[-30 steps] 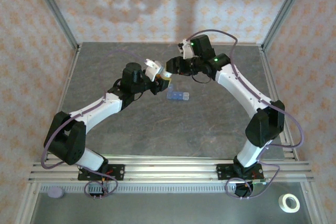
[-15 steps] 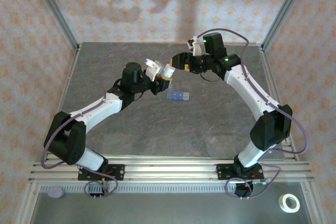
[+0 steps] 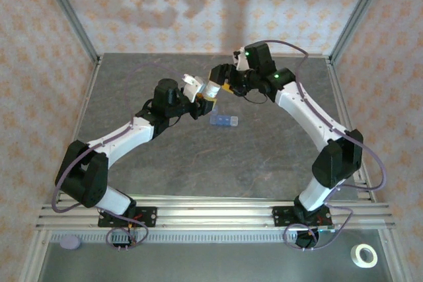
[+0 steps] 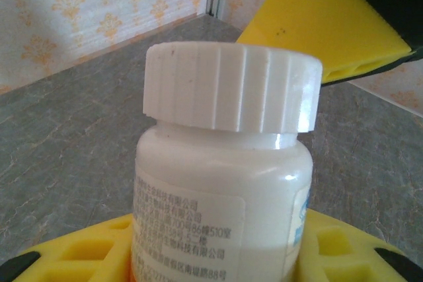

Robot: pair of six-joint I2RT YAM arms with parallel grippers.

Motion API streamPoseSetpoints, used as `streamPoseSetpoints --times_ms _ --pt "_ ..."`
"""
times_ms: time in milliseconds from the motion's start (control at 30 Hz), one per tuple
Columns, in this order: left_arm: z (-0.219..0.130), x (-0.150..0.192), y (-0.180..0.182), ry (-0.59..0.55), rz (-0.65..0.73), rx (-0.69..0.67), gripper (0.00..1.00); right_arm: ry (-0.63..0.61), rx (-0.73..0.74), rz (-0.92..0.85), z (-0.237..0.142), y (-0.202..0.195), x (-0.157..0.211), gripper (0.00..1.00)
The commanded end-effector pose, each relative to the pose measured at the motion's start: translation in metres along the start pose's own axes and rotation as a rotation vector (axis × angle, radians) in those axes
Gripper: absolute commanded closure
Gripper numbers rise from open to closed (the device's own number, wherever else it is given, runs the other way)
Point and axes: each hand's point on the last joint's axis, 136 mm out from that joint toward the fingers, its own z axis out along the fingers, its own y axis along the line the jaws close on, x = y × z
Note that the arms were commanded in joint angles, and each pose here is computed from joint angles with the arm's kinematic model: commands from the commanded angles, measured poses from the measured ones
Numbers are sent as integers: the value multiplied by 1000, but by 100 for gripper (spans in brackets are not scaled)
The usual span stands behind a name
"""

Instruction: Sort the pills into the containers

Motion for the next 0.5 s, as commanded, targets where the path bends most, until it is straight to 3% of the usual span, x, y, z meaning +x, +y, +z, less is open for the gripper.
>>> streamPoseSetpoints --times_ms 0,467 --pt "-6 -20 2 -47 48 -14 100 -26 -3 -8 1 10 -8 31" --pt "-6 -22 2 -55 46 -15 100 50 -3 -48 11 4 11 51"
